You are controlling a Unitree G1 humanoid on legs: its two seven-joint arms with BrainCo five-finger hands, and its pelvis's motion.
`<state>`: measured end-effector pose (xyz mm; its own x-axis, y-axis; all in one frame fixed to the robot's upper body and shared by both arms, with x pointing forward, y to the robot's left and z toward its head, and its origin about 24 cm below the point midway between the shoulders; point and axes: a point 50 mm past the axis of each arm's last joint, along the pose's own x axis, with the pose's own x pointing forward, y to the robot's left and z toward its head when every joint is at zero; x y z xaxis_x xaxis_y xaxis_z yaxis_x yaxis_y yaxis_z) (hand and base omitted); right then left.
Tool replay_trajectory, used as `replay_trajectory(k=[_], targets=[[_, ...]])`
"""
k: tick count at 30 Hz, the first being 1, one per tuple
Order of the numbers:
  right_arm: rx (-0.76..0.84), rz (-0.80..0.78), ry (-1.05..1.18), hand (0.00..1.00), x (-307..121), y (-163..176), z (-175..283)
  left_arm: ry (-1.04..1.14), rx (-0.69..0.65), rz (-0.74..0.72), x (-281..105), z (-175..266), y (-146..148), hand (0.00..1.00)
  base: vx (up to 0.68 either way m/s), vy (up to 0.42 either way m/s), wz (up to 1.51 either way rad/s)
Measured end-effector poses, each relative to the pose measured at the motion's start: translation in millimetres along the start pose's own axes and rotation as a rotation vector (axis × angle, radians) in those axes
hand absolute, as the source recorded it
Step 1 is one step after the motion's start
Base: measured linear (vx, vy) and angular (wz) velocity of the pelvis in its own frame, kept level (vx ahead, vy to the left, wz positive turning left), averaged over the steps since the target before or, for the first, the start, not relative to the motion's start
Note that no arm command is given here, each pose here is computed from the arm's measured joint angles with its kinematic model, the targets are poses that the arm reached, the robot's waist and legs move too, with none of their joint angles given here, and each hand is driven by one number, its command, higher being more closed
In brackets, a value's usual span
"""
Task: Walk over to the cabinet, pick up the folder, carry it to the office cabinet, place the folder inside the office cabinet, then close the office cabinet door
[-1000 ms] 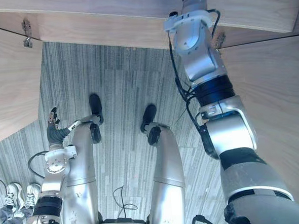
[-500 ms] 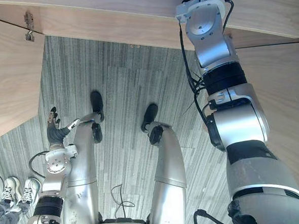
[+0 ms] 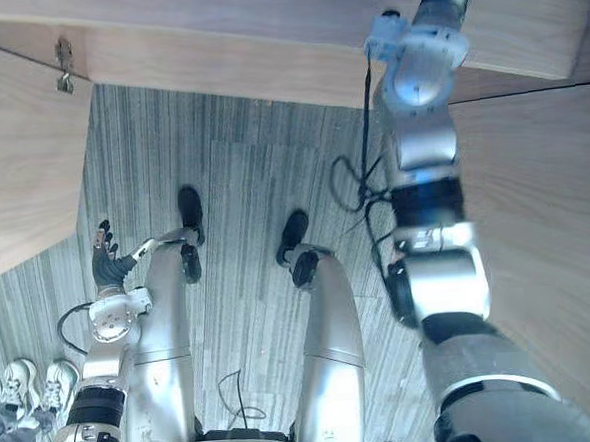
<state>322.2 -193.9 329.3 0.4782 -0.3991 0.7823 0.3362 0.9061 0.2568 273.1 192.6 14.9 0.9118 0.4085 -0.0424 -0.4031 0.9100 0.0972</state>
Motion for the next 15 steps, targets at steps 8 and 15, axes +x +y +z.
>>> replay_trajectory(k=[8,15], targets=[[0.181,0.029,0.074,1.0,-89,-4,-1,0.064,0.025,-0.008,-4,-9,-5,0.0,0.02,-0.003,-0.1],[0.121,0.327,0.29,1.0,-192,2,-15,0.203,0.064,-0.054,-31,-46,-3,0.0,0.16,0.016,-0.08]])
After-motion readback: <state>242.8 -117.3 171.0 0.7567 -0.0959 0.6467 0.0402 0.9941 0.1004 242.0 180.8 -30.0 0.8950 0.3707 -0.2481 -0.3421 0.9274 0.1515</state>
